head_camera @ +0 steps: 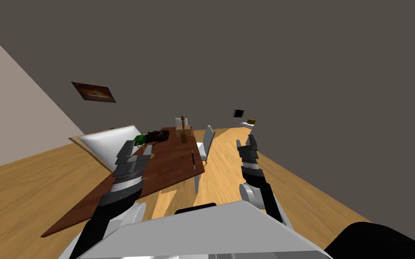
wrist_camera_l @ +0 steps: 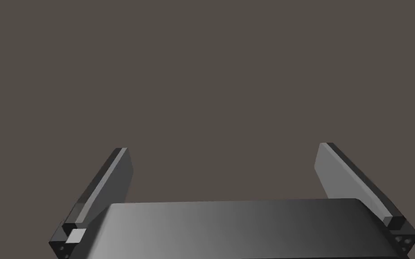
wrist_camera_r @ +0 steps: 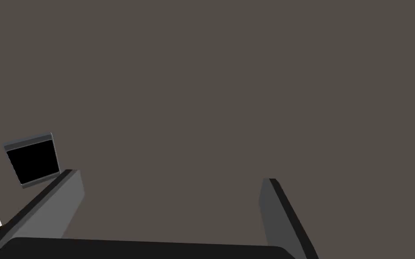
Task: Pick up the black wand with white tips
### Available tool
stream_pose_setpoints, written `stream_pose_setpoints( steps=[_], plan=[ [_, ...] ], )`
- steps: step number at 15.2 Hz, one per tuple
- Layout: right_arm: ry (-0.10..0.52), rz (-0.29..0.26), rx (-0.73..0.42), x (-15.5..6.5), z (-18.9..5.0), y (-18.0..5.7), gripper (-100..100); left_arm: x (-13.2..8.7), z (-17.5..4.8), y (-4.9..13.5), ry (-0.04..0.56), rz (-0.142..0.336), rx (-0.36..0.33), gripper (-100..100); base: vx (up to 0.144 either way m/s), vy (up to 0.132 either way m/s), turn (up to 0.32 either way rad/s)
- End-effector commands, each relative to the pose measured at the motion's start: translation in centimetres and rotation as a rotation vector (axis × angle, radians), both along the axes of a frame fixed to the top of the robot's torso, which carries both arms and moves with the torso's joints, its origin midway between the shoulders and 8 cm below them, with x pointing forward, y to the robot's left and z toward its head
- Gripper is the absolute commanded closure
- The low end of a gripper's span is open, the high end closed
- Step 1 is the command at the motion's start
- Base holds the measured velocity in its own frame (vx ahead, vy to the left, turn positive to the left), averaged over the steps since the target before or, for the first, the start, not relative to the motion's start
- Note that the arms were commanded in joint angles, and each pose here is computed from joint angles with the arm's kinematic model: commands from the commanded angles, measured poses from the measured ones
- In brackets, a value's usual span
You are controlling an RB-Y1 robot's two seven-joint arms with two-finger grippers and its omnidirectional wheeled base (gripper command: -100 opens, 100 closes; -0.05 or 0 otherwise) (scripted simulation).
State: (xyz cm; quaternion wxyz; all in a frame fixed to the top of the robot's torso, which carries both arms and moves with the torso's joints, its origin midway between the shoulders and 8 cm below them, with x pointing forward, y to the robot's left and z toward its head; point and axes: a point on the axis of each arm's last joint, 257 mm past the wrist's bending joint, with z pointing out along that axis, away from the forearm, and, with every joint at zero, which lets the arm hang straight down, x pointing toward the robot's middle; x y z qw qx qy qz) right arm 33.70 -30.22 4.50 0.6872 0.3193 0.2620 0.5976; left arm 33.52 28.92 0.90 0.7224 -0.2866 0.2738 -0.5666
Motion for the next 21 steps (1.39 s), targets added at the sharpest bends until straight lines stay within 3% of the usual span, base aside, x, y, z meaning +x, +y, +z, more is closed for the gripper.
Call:
stream_pose_setpoints(
  steps=[1,4,5,9,10,11,12,13,14,15,18,21],
  plan=[
    [0.000,0.000,0.000,0.0,0.0,0.0,0,0.2,-0.4,-0.6,0.018,-0.016,0.051,-100,0.000,-0.005,-0.053],
    [0.000,0.000,0.000,0.0,0.0,0.0,0,0.6,-1.3,-1.7,0.054,-0.038,0.139,-100,-0.002,-0.012,-0.131],
    [0.000,0.000,0.000,0.0,0.0,0.0,0,0.6,-1.3,-1.7,0.054,-0.038,0.139,-100,-0.001,-0.012,-0.099],
    [0.000,0.000,0.000,0.0,0.0,0.0,0,1.2,-4.0,-3.6,0.127,-0.067,0.309,-100,0.000,-0.021,-0.193],
    [0.000,0.000,0.000,0.0,0.0,0.0,0,1.2,-4.0,-3.6,0.127,-0.068,0.311,-100,0.001,-0.018,-0.153],
    [0.000,0.000,0.000,0.0,0.0,0.0,0,1.3,-5.2,-4.3,0.156,-0.078,0.377,-100,0.000,-0.023,-0.199],
    [0.000,0.000,0.000,0.0,0.0,0.0,0,1.3,-5.2,-4.3,0.156,-0.078,0.377,-100,0.002,-0.022,-0.167],
    [0.000,0.000,0.000,0.0,0.0,0.0,0,1.4,-6.6,-4.9,0.186,-0.088,0.444,-100,0.007,-0.027,-0.269],
    [0.000,0.000,0.000,0.0,0.0,0.0,0,1.4,-6.6,-4.9,0.186,-0.088,0.448,-100,0.007,-0.021,-0.207],
    [0.000,0.000,0.000,0.0,0.0,0.0,0,1.4,-8.1,-5.4,0.216,-0.100,0.513,-100,0.008,-0.027,-0.266],
    [0.000,0.000,0.000,0.0,0.0,0.0,0,1.3,-9.9,-6.1,0.248,-0.111,0.601,-100,0.007,-0.024,-0.213],
    [0.000,0.000,0.000,0.0,0.0,0.0,0,0.9,-13.5,-6.8,0.311,-0.139,0.742,-100,0.013,-0.027,-0.292]
  ],
)
